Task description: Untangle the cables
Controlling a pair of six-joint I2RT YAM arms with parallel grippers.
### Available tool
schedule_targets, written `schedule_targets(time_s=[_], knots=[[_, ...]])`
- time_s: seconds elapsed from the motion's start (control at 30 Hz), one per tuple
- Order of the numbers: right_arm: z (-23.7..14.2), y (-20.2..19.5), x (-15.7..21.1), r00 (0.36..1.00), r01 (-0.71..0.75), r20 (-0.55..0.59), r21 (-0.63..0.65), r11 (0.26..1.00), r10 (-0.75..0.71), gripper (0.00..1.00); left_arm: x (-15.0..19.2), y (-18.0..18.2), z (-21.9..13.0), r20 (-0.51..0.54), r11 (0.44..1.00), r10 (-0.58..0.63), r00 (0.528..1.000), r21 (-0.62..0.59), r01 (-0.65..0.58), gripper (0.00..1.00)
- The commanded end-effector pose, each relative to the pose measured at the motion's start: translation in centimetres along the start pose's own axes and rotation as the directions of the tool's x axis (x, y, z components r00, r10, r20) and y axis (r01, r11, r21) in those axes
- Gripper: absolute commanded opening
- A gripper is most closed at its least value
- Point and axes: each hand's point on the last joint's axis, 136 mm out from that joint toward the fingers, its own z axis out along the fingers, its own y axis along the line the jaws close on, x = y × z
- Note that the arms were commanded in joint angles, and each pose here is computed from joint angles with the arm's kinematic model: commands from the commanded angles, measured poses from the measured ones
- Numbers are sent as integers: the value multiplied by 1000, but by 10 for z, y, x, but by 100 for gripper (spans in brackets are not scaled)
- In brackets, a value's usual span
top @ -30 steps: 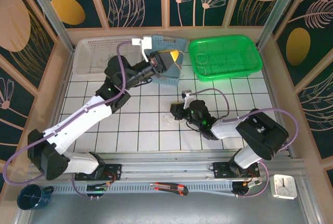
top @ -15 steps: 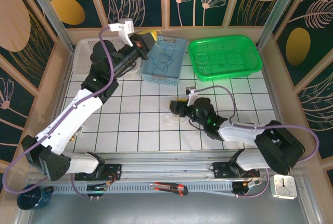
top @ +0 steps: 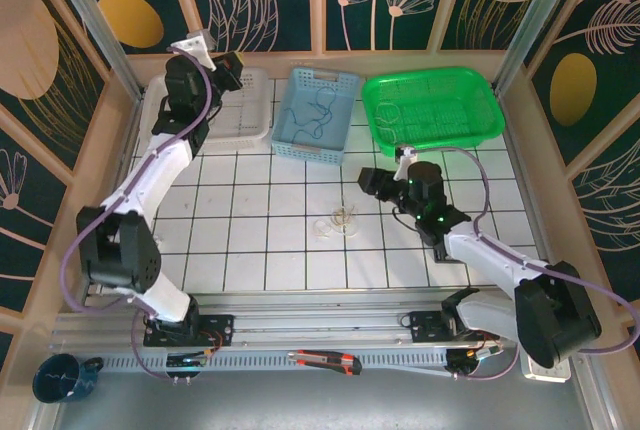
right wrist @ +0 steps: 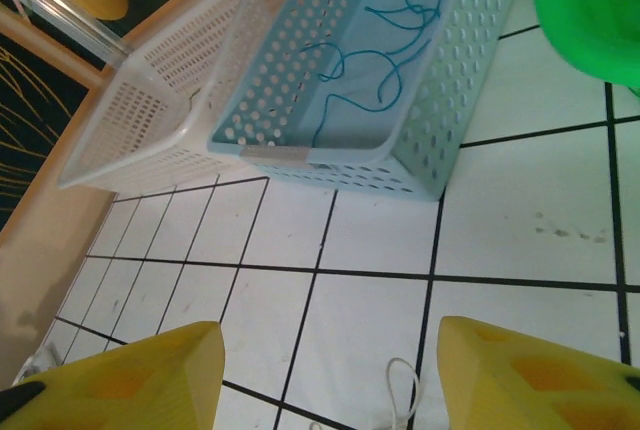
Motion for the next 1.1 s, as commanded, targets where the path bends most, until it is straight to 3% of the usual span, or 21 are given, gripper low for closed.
schedule_targets(time_s=[0.0,0.1,0.3,0.37,0.43,0.53,0.67,1.07], knots=[[-1,9,-10,1000,0,-7,-37,999,-1,58,-17,24,20,55,999,-21,998,-23,22,0],[4,9,-9,1000,-8,-16,-45,999,7,58,-7,48,45,29,998,-17,999,-55,18,0],[6,8,-4,999,-40,-25,-60,997,38,58,17,81,89,-41,990,30,999,-140,-35,13],[3,8,-2,999,-46,-27,-64,997,45,58,25,89,100,-72,986,40,997,-161,-51,24],[0,7,-1,998,-50,-27,-61,997,48,58,30,94,104,-88,983,44,995,-174,-59,45],[-6,7,1,998,-52,-23,-60,997,51,58,29,93,101,-90,983,45,995,-171,-60,66],[-12,6,3,998,-56,-19,-55,997,55,59,21,81,87,-66,989,40,997,-142,-49,81],[-14,-3,20,994,-97,-55,-38,995,95,58,47,45,25,-157,1000,8,988,4,-7,99]])
